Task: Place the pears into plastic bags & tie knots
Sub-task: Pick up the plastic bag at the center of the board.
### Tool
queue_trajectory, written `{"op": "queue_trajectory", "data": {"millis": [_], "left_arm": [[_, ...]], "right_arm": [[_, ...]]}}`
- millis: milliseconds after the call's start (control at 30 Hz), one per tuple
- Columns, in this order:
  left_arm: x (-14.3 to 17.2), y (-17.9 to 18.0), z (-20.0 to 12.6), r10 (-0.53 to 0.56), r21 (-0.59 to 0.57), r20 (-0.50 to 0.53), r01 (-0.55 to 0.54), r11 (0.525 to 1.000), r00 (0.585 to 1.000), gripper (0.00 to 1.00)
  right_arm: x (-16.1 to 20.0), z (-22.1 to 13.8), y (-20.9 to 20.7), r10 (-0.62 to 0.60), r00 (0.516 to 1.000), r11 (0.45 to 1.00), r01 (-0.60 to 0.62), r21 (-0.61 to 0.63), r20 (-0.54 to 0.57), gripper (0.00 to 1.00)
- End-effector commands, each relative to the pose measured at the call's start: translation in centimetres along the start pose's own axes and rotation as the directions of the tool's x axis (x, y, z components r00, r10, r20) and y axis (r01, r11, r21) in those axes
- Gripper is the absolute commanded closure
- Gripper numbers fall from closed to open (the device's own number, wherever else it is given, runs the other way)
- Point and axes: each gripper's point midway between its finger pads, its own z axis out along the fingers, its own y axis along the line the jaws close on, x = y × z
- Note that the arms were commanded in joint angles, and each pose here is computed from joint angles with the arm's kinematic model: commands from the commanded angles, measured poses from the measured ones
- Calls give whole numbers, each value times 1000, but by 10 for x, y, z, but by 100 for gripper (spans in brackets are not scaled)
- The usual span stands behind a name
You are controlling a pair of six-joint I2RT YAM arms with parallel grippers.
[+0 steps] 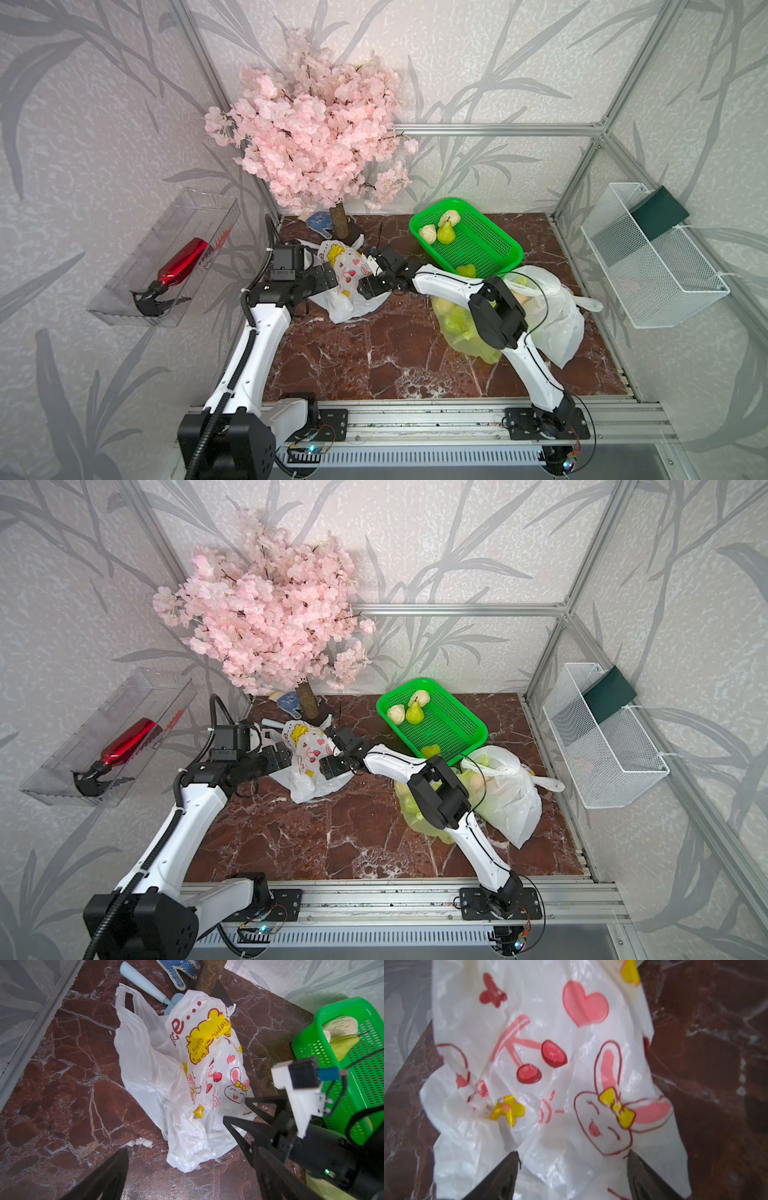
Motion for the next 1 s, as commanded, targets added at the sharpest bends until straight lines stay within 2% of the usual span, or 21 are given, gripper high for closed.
{"op": "queue_trajectory", "data": {"millis": [0, 133, 400, 467, 567, 700, 800, 867, 967], "left_arm": [[-3, -4, -13, 2, 30, 19, -2, 1000, 1000, 4], [-7, -1, -21, -3, 27, 43, 2, 1000, 999, 4], [-4, 1, -21, -39, 56, 26, 37, 998, 999, 17], [-3, -1, -19, -46, 67, 15, 45, 997, 999, 18], [-5, -1, -16, -66, 71, 4, 66, 995, 998, 20], [-10, -3, -15, -104, 74, -13, 105, 992, 994, 23], [-10, -2, -14, -137, 61, -35, 139, 988, 990, 25], [-7, -3, -15, -160, 63, -57, 163, 985, 986, 25], [0, -7, -14, -178, 90, -73, 185, 979, 981, 26]], "right_arm": [[-18, 4, -20, -25, 1000, 993, 24, 114, 3, 18], [-24, 5, -29, -72, 997, 982, 73, 175, -11, 17], [-53, 4, -53, -102, 994, 971, 93, 220, 32, 12], [-53, 13, -55, -91, 995, 979, 83, 186, 34, 4], [-45, 28, -48, -65, 998, 995, 65, 72, -1, 3], [-29, 38, -22, -46, 998, 995, 42, -89, -45, 10], [-26, 36, -9, -65, 997, 989, 60, -133, -34, 19], [-24, 31, -7, -69, 997, 987, 64, -146, -32, 33], [-24, 20, 1, -75, 997, 981, 70, -181, -20, 59]]}}
